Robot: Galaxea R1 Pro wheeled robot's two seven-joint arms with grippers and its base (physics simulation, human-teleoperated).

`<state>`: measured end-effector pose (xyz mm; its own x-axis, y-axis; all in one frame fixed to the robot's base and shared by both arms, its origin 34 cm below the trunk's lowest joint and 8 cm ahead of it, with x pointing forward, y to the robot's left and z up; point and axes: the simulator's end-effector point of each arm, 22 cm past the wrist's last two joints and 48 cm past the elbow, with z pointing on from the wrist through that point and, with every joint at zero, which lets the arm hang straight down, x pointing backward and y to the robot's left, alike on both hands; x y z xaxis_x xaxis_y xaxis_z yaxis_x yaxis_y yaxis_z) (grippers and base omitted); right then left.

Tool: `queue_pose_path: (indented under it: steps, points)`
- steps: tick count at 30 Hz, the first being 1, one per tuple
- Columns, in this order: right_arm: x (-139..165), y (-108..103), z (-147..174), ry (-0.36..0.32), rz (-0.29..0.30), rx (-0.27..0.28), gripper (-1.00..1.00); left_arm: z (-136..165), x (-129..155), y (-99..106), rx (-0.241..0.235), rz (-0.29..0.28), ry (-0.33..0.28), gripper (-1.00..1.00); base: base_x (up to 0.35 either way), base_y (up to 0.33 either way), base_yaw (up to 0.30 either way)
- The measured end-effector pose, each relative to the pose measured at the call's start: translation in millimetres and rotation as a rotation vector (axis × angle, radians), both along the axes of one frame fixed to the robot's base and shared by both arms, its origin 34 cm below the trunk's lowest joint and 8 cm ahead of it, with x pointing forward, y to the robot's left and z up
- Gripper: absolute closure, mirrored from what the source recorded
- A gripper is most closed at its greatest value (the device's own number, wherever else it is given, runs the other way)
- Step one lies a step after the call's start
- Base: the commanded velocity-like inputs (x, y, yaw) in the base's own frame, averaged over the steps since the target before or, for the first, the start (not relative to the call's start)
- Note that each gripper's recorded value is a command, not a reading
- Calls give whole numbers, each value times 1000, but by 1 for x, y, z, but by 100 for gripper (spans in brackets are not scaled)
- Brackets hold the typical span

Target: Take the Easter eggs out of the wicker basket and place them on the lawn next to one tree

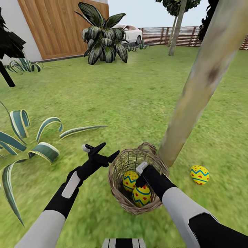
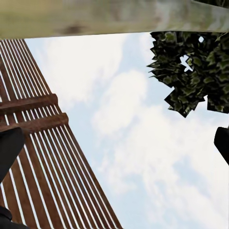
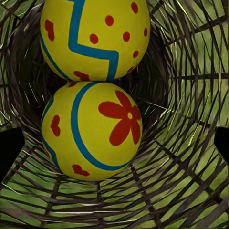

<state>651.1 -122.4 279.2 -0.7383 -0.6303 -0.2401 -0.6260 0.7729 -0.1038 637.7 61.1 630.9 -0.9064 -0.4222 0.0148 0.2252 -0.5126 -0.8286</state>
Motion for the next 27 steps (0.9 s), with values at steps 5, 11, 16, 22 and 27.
queue_pose_path:
  steps: [5,11,16,22,27]
  points:
    - [-4,0,-12,18,0,0,-100,-12,2,0,0,0,21,-100,0,0,0]
    - [-8,-3,-25,36,-1,-3,-100,-26,5,0,0,0,45,-100,0,0,0]
    - [-11,-1,-35,49,-2,0,-100,-38,7,0,0,0,65,-100,0,0,0]
    - [-12,-1,-47,59,-1,2,-100,-53,9,0,1,0,90,-100,0,0,0]
    - [-14,-1,-57,69,-7,9,-100,-65,11,0,1,0,110,-100,0,0,0]
